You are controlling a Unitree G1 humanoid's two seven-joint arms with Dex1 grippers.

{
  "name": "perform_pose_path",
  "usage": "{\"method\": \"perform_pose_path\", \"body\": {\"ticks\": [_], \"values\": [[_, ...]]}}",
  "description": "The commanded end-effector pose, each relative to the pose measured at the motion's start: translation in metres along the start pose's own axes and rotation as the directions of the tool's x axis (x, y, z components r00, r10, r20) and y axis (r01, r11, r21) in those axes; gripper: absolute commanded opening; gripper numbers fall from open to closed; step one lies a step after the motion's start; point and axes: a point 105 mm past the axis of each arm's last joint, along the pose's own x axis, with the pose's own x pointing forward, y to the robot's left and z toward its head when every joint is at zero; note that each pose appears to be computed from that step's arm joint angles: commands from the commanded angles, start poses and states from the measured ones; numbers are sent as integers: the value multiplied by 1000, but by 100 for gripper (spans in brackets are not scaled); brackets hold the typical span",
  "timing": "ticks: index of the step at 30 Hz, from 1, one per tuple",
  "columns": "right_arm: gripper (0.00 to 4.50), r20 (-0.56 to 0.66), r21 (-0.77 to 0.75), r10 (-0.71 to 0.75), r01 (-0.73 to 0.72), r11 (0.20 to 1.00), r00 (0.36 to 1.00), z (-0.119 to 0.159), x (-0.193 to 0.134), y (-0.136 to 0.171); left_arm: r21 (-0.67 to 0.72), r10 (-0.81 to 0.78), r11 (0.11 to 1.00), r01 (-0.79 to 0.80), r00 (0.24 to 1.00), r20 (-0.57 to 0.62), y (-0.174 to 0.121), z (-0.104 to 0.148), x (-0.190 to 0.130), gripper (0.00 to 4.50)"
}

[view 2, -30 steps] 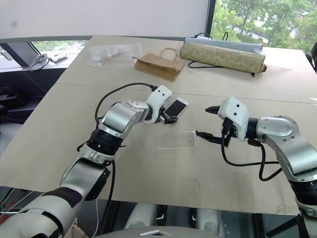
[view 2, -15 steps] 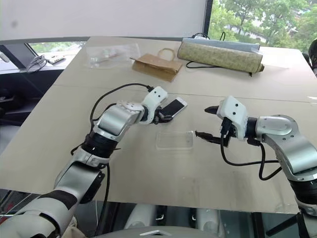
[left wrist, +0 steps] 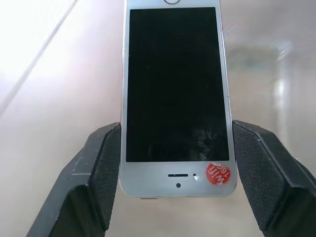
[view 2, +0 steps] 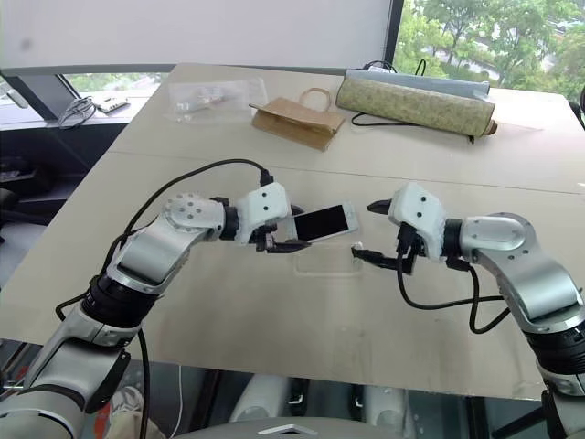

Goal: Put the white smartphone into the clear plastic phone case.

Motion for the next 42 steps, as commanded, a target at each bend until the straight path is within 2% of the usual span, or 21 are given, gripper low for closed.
{"method": "perform_pose_path", "body": {"ticks": [1, 10, 20, 25, 28, 29, 30, 34, 36, 38, 42], "values": [[450, 15, -73, 11, -10, 997, 1000, 9, 4, 1, 96, -41, 995, 37, 998, 42, -9, 18, 4, 280], [450, -113, -214, 70, -93, 972, 991, -1, 19, 4, 258, -103, 961, 96, 995, 13, -18, 26, 11, 280], [450, -234, -246, 145, -203, 948, 961, -8, 21, 6, 291, -93, 953, 81, 995, 29, -16, 34, 14, 280], [450, -238, -238, 129, -187, 953, 963, -7, 21, 1, 296, -100, 951, 85, 994, 36, -17, 36, 14, 280], [371, -237, -227, 130, -185, 956, 963, -5, 20, 1, 297, -99, 951, 84, 994, 38, -17, 37, 15, 280], [326, -238, -226, 131, -186, 956, 962, -5, 20, 1, 297, -99, 951, 83, 994, 38, -17, 37, 15, 280], [310, -239, -225, 130, -185, 957, 962, -5, 20, 2, 297, -99, 951, 83, 994, 39, -17, 37, 15, 280], [307, -240, -224, 127, -182, 958, 962, -5, 20, 1, 291, -103, 953, 87, 994, 42, -16, 38, 14, 280], [307, -238, -225, 123, -178, 958, 963, -4, 20, 0, 230, -129, 967, 107, 988, 84, -17, 43, 10, 383], [307, -235, -225, 122, -176, 958, 964, -3, 19, -1, 185, -122, 978, 98, 985, 123, -13, 50, 5, 447], [307, -224, -214, 119, -168, 962, 967, -2, 17, -3, 68, -136, 990, 126, 975, 175, -12, 52, -16, 450]]}}
